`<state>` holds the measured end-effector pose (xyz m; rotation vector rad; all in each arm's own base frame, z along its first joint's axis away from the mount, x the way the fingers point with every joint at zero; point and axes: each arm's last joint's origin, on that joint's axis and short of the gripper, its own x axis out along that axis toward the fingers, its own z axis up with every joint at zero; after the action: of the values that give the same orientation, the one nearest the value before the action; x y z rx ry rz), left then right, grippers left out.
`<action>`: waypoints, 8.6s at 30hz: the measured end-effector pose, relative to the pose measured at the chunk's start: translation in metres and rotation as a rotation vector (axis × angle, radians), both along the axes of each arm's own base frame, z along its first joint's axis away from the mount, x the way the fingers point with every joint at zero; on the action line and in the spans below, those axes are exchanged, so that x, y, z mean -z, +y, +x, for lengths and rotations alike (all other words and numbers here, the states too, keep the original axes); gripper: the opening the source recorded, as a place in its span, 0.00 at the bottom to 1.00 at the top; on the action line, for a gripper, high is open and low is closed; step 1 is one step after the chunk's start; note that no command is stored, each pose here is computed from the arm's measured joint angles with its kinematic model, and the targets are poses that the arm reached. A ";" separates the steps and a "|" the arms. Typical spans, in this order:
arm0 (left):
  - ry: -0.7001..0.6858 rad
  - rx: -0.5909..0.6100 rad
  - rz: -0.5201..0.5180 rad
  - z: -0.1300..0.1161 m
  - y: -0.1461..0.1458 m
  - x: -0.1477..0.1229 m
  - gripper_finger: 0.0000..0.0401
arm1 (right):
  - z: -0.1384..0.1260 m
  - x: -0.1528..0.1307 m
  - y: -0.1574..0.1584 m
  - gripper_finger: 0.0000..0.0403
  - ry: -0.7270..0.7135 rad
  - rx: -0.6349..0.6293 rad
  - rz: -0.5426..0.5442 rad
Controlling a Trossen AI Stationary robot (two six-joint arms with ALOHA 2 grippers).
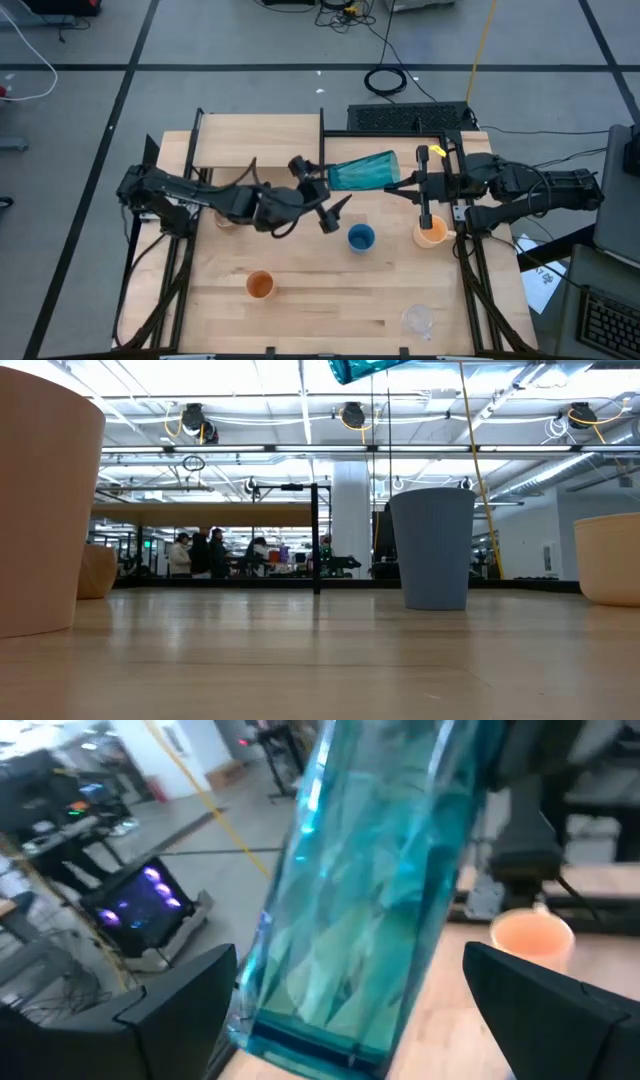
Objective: Stack small to large cups/mugs on shelf
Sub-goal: Put the light blue cup on the shelf
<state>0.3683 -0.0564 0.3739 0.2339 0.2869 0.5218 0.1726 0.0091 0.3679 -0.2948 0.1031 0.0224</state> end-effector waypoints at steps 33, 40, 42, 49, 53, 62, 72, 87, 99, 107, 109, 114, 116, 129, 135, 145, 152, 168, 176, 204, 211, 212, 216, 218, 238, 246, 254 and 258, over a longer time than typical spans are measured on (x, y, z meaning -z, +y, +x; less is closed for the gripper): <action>0.226 0.346 -0.205 -0.007 0.081 -0.034 0.98 | 0.019 0.001 0.001 0.01 -0.034 -0.002 -0.024; 0.278 0.328 -0.218 -0.009 0.081 -0.029 0.97 | 0.020 0.002 0.001 0.01 -0.034 -0.005 -0.038; 0.275 0.323 -0.215 -0.009 0.081 -0.029 0.92 | 0.020 0.002 0.001 0.01 -0.035 -0.005 -0.038; 0.267 0.332 -0.204 -0.008 0.076 -0.030 0.80 | 0.020 0.001 0.001 0.01 -0.038 -0.006 -0.045; 0.261 0.335 -0.201 -0.008 0.074 -0.031 0.80 | 0.020 -0.001 0.001 0.01 -0.056 -0.005 -0.045; 0.181 0.366 -0.171 -0.020 0.059 -0.049 0.80 | 0.001 -0.015 0.000 0.35 -0.156 -0.006 -0.011; 0.071 0.401 -0.173 -0.043 0.048 -0.076 0.80 | -0.025 -0.026 -0.002 0.83 -0.227 0.000 -0.023; -0.078 0.359 -0.163 -0.091 0.048 -0.101 0.80 | -0.015 0.037 -0.001 0.85 -0.292 -0.006 0.087; -0.390 0.431 -0.089 -0.053 0.043 -0.015 0.80 | 0.021 0.054 0.001 0.85 -0.505 -0.033 0.249; -0.602 0.467 -0.048 -0.055 0.044 0.023 0.80 | 0.048 0.033 0.001 0.95 -0.500 -0.035 0.278; -0.611 0.467 -0.045 -0.056 0.044 0.032 0.80 | 0.056 0.028 0.001 0.98 -0.488 -0.034 0.278; -0.624 0.472 -0.052 -0.051 0.045 0.044 0.80 | 0.082 0.017 0.001 0.99 -0.446 -0.022 0.263; -0.644 0.498 -0.047 -0.047 0.044 0.048 0.80 | 0.089 0.014 0.000 0.99 -0.433 -0.018 0.260; -0.683 0.529 -0.028 -0.047 0.043 0.044 0.80 | 0.116 0.015 -0.001 0.99 -0.462 -0.071 0.247; -0.681 0.541 -0.028 -0.044 0.043 0.048 0.80 | 0.121 0.018 -0.001 0.99 -0.490 -0.087 0.260; -0.678 0.547 -0.014 -0.044 0.044 0.048 0.80 | 0.128 0.023 -0.008 0.99 -0.472 -0.073 0.264; -0.667 0.532 -0.019 -0.040 0.049 0.053 0.80 | 0.131 0.009 -0.009 0.96 -0.457 -0.077 0.224; -0.654 0.518 -0.003 -0.039 0.049 0.054 0.94 | 0.131 0.011 -0.008 0.87 -0.417 -0.072 0.222; -0.589 0.494 -0.012 -0.040 0.050 0.056 0.96 | 0.123 0.004 -0.008 0.86 -0.422 -0.072 0.218; -0.051 0.316 -0.076 -0.109 0.001 -0.025 0.82 | 0.088 0.033 -0.001 0.87 -0.031 -0.045 0.261; 0.107 0.367 -0.015 -0.101 -0.013 -0.052 0.83 | 0.100 0.051 -0.001 0.87 0.039 -0.032 0.283; 0.129 0.371 -0.008 -0.098 -0.015 -0.054 0.83 | 0.102 0.055 -0.001 0.87 0.059 -0.029 0.283; 0.221 0.399 0.035 -0.086 -0.019 -0.059 0.83 | 0.107 0.061 0.000 0.87 0.079 -0.026 0.283; 0.258 0.437 0.045 -0.079 -0.019 -0.060 0.83 | 0.110 0.064 0.000 0.87 0.088 -0.025 0.283; 0.480 0.488 0.161 -0.038 -0.016 -0.035 0.37 | 0.113 0.068 0.000 0.87 0.106 -0.021 0.286; 0.512 0.533 0.197 -0.041 -0.017 -0.035 0.09 | 0.112 0.067 0.000 0.88 0.098 -0.033 0.277; 0.496 0.554 0.174 -0.040 -0.017 -0.036 0.02 | 0.113 0.066 0.000 0.98 0.094 -0.036 0.260; 0.492 0.554 0.154 -0.040 -0.017 -0.035 0.02 | 0.113 0.067 0.002 0.99 0.103 -0.065 0.259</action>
<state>0.3283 -0.0733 0.4092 0.5735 0.6365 -0.0734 0.2851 0.0108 0.3013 -0.0378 0.1911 0.1144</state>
